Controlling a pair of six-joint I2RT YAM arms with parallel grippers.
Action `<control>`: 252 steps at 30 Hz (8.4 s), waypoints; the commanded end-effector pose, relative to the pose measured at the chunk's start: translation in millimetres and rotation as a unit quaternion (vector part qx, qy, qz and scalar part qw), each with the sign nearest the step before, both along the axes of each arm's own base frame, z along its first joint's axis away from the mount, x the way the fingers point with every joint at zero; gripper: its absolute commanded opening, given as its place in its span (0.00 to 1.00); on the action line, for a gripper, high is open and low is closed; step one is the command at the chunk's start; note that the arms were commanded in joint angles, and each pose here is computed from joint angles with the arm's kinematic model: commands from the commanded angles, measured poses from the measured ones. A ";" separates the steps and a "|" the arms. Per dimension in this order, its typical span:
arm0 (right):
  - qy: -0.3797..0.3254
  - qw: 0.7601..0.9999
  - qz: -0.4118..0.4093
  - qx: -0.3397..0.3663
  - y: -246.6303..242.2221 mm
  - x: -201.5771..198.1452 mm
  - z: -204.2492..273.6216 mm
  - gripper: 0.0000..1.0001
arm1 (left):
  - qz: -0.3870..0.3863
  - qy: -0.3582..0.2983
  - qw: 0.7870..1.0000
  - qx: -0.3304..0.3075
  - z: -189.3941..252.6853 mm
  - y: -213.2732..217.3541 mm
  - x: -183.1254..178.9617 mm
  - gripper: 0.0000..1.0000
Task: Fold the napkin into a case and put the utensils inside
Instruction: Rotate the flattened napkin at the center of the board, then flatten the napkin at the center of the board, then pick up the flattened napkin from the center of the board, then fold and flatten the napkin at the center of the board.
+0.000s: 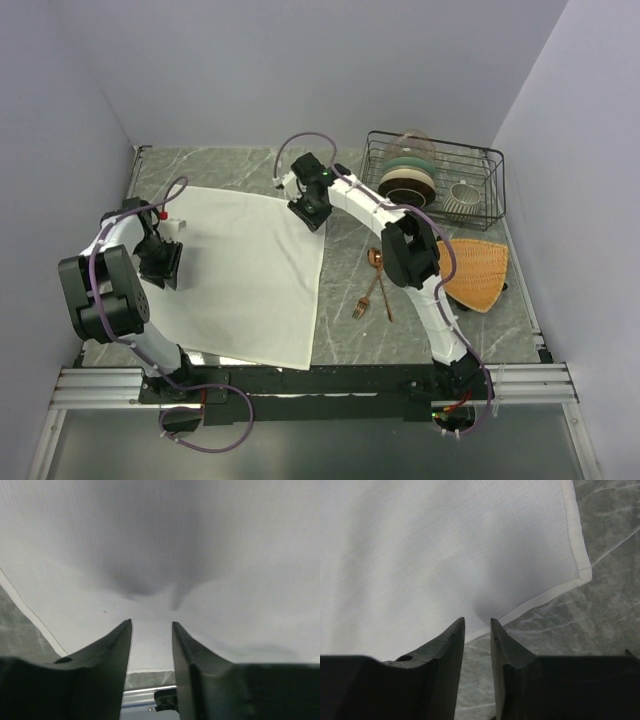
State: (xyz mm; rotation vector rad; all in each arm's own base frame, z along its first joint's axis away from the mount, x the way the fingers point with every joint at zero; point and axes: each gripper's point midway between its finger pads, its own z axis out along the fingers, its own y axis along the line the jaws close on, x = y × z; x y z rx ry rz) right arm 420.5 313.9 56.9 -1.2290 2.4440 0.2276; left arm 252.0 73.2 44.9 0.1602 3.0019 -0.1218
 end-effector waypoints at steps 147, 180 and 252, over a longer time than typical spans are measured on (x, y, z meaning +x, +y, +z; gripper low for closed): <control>-0.029 0.922 -0.338 0.188 -24.6 148.7 -13.5 0.48 | 0.134 -0.218 0.963 -0.079 -26.7 54.6 273.8 0.33; -0.045 0.937 -0.306 0.161 -6.5 125.0 -1.6 0.00 | 0.051 -0.316 0.943 -0.095 69.5 19.6 250.9 0.01; -0.016 0.969 -0.138 0.202 -19.9 -17.4 118.0 0.00 | -0.049 -0.198 0.977 -0.063 84.0 37.6 171.1 0.01</control>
